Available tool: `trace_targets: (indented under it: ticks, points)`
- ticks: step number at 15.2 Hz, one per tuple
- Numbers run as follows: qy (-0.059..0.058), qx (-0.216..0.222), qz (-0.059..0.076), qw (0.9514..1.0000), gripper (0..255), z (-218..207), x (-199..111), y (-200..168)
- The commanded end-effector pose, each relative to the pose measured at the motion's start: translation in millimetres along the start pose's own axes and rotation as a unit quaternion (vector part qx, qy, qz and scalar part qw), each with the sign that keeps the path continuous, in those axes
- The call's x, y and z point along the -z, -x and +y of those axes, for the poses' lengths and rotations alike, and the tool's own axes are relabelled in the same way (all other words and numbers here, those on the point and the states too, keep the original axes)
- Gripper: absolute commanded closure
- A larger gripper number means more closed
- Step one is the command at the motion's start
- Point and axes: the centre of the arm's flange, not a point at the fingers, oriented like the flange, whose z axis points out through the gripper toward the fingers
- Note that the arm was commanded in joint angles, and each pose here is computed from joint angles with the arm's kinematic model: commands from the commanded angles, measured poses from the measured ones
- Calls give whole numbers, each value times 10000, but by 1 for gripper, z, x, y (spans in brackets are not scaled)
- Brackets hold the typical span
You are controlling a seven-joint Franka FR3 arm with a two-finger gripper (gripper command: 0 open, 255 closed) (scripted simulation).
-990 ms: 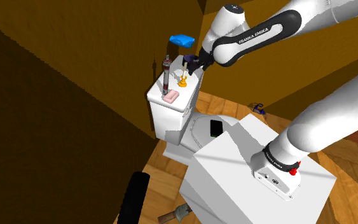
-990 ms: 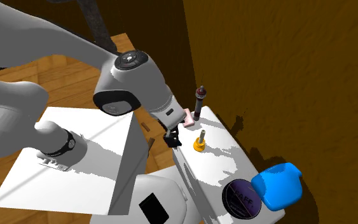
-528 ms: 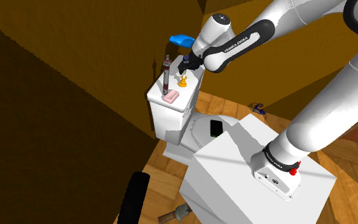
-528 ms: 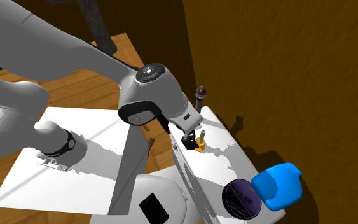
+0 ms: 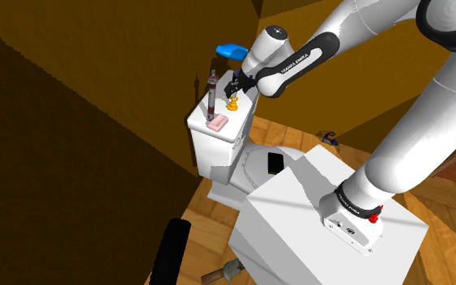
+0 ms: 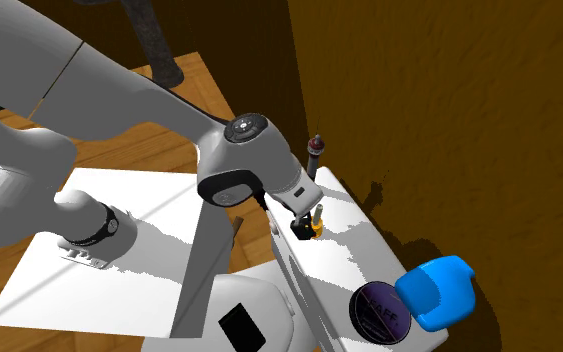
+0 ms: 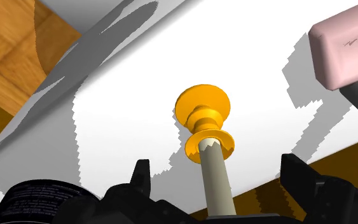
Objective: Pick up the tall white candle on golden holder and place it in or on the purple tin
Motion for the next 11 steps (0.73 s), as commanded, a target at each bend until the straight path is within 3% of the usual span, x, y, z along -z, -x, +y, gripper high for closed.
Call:
trace_targets:
  ticks: [1, 4, 5, 11]
  points:
    - [0, 0, 1, 10000, 0, 0, -1, 0]
    - [0, 0, 1, 10000, 0, 0, -1, 0]
    - [0, 0, 1, 10000, 255, 0, -1, 0]
    - [0, 0, 1, 10000, 255, 0, -1, 0]
